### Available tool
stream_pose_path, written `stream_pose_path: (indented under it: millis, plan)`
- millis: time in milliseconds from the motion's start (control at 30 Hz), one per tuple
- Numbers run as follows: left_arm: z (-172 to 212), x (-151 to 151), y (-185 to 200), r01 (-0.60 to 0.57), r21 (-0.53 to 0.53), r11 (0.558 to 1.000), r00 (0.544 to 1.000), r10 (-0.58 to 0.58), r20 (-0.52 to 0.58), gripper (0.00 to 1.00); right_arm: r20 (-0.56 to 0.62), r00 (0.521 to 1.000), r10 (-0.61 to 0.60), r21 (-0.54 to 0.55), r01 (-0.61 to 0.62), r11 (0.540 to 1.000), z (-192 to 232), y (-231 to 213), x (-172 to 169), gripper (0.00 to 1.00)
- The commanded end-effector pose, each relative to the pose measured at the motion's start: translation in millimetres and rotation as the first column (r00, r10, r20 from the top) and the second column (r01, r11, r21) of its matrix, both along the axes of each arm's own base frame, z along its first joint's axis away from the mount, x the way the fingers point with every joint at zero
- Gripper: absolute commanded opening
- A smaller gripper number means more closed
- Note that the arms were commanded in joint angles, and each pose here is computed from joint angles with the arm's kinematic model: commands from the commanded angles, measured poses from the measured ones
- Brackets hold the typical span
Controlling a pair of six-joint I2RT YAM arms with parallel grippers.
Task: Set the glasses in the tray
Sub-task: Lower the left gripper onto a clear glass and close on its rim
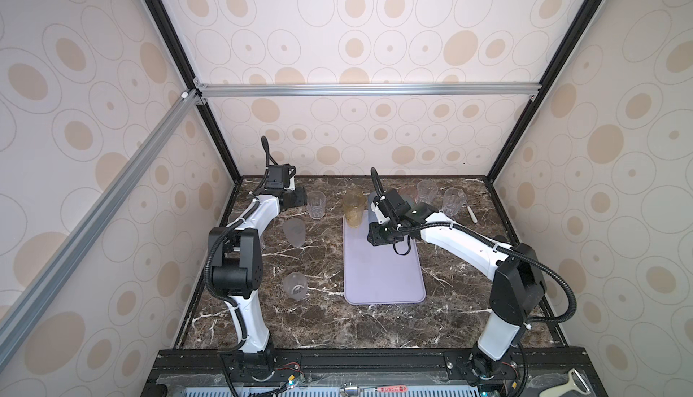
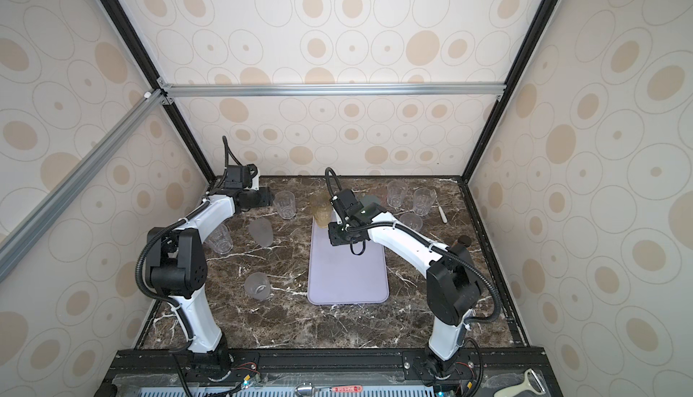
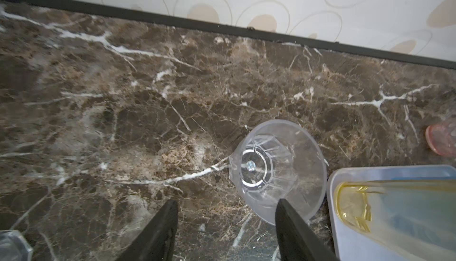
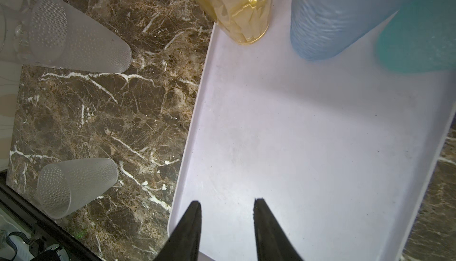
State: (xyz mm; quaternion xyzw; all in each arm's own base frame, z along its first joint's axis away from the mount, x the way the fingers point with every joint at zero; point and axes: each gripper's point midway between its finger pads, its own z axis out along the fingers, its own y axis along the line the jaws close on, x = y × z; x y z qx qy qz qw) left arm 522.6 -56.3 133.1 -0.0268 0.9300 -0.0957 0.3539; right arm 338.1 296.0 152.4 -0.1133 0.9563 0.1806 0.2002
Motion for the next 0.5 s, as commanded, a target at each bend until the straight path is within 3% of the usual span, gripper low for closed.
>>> stream_pose_path:
  millis: [0, 467]
  plan:
    - [16, 8, -10, 0.041, -0.002, 0.999, 0.999, -0.041, 0.027, 0.61, -0.009, 1.0, -0.001, -0.016, 0.001, 1.0, -6, 1, -3, 0.38]
    - [-13, 34, -17, 0.042, 0.037, 0.998, 0.999, -0.041, -0.019, 0.52, -0.029, 0.999, 0.013, -0.035, -0.014, 0.999, -18, 10, -6, 0.38]
